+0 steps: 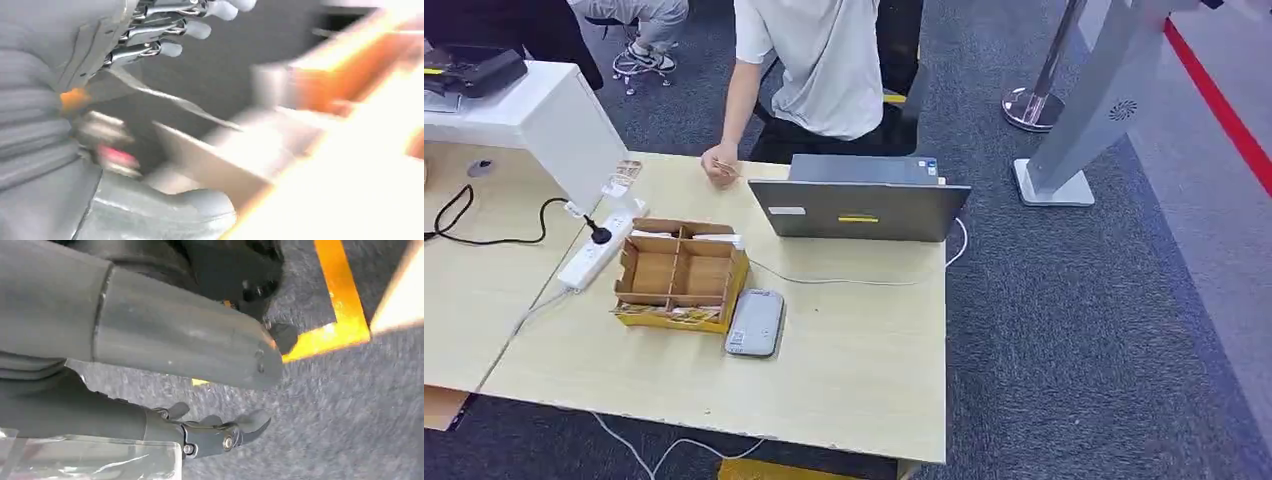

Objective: Pass the card to the sensor for recognition and then transmit it.

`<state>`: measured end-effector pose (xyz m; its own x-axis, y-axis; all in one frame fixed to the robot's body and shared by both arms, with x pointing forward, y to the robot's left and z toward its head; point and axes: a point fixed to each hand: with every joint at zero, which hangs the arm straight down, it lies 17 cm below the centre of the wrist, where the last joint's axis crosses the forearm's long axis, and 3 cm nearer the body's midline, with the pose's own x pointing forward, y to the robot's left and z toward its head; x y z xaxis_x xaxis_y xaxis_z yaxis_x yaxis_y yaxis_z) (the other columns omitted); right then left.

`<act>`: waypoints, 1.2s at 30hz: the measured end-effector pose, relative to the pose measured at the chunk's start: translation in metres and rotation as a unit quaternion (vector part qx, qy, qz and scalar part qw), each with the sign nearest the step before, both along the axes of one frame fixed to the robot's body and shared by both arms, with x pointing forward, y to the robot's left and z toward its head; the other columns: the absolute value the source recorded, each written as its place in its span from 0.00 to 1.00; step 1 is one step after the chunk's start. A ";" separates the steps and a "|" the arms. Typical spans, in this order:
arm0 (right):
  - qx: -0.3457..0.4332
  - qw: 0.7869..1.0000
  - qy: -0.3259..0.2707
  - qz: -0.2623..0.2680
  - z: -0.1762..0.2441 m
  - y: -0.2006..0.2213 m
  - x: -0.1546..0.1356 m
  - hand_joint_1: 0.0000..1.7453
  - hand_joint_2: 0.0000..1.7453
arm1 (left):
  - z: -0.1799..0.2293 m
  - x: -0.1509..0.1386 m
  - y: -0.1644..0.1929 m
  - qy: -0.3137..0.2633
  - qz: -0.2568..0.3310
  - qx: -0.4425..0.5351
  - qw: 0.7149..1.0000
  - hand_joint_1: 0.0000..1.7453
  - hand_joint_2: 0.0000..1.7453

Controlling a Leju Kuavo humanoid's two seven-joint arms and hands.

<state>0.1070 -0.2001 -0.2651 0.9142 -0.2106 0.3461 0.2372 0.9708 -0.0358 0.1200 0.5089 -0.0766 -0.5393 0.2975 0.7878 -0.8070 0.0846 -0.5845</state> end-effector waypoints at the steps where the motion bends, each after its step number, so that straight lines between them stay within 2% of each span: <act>1: 0.004 1.000 -0.003 0.014 0.000 0.002 0.001 0.00 0.00 | 0.018 -0.005 0.024 -0.018 0.021 0.011 1.000 0.00 1.00; 4: 0.004 0.999 -0.006 0.032 0.001 0.004 0.002 0.00 0.00 | 0.070 -0.017 0.073 -0.046 0.057 0.067 0.995 0.00 1.00; 7: 0.003 0.999 -0.007 0.040 0.001 0.004 0.003 0.00 0.00 | 0.106 -0.021 0.085 -0.058 0.063 0.125 0.989 0.00 1.00; 11: 0.008 0.998 -0.009 0.066 0.001 0.011 0.003 0.00 0.00 | 0.156 -0.017 0.102 -0.119 0.064 0.213 0.968 0.00 1.00; 14: 0.017 0.996 -0.010 0.093 0.002 0.018 0.002 0.00 0.00 | 0.201 0.004 0.131 -0.176 0.042 0.273 0.945 0.00 1.00; 16: 0.021 0.994 -0.010 0.109 0.002 0.022 0.002 0.00 0.00 | 0.225 0.028 0.147 -0.183 0.013 0.303 0.935 0.00 1.00; 17: 0.021 0.993 -0.009 0.113 0.002 0.022 0.002 0.00 1.00 | 0.234 0.046 0.150 -0.168 -0.009 0.316 0.934 0.00 1.00; 18: 0.021 0.993 -0.008 0.116 0.002 0.022 0.002 0.00 1.00 | 0.238 0.061 0.147 -0.142 -0.026 0.324 0.935 0.00 1.00; 19: 0.021 0.993 -0.007 0.118 0.002 0.022 0.002 0.00 1.00 | 0.250 0.081 0.137 -0.085 -0.048 0.338 0.936 0.00 1.00; 21: 0.022 0.991 -0.005 0.131 0.002 0.023 0.001 0.00 1.00 | 0.287 0.111 0.111 0.050 -0.047 0.397 0.915 0.00 1.00; 22: 0.022 0.990 -0.004 0.137 0.002 0.024 0.001 0.00 1.00 | 0.301 0.126 0.101 0.102 -0.043 0.430 0.896 0.00 1.00; 23: 0.023 0.988 -0.001 0.149 0.002 0.026 -0.001 0.00 1.00 | 0.324 0.152 0.087 0.189 -0.032 0.499 0.845 0.00 1.00; 24: 0.023 0.987 0.000 0.159 0.001 0.027 -0.002 0.00 1.00 | 0.343 0.170 0.079 0.257 -0.014 0.558 0.789 0.00 1.00; 25: 0.026 0.985 -0.001 0.169 0.002 0.029 -0.002 0.00 1.00 | 0.362 0.191 0.067 0.323 0.011 0.620 0.715 0.00 1.00; 27: 0.028 0.983 -0.001 0.180 0.002 0.032 -0.001 0.00 1.00 | 0.382 0.234 0.047 0.409 0.034 0.693 0.592 0.00 1.00; 28: 0.029 0.983 -0.002 0.184 0.003 0.033 -0.001 0.00 1.00 | 0.381 0.261 0.036 0.445 0.016 0.717 0.537 0.00 1.00; 29: 0.030 0.982 -0.002 0.186 0.003 0.033 0.000 0.00 1.00 | 0.379 0.281 0.027 0.468 0.003 0.729 0.499 0.00 1.00; 33: 0.030 0.981 0.000 0.191 0.002 0.033 -0.001 0.00 1.00 | 0.394 0.326 -0.004 0.471 -0.012 0.761 0.445 0.00 1.00; 36: 0.028 0.981 0.001 0.190 0.002 0.032 -0.001 0.00 1.00 | 0.398 0.342 -0.023 0.457 -0.019 0.784 0.420 0.00 1.00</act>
<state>0.1065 -0.1677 -0.2628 0.9309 0.1278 0.3422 -0.1433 0.9895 0.0203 0.4618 0.4863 0.3210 0.1826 -0.9786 -0.0951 -0.6146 -0.1891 0.7659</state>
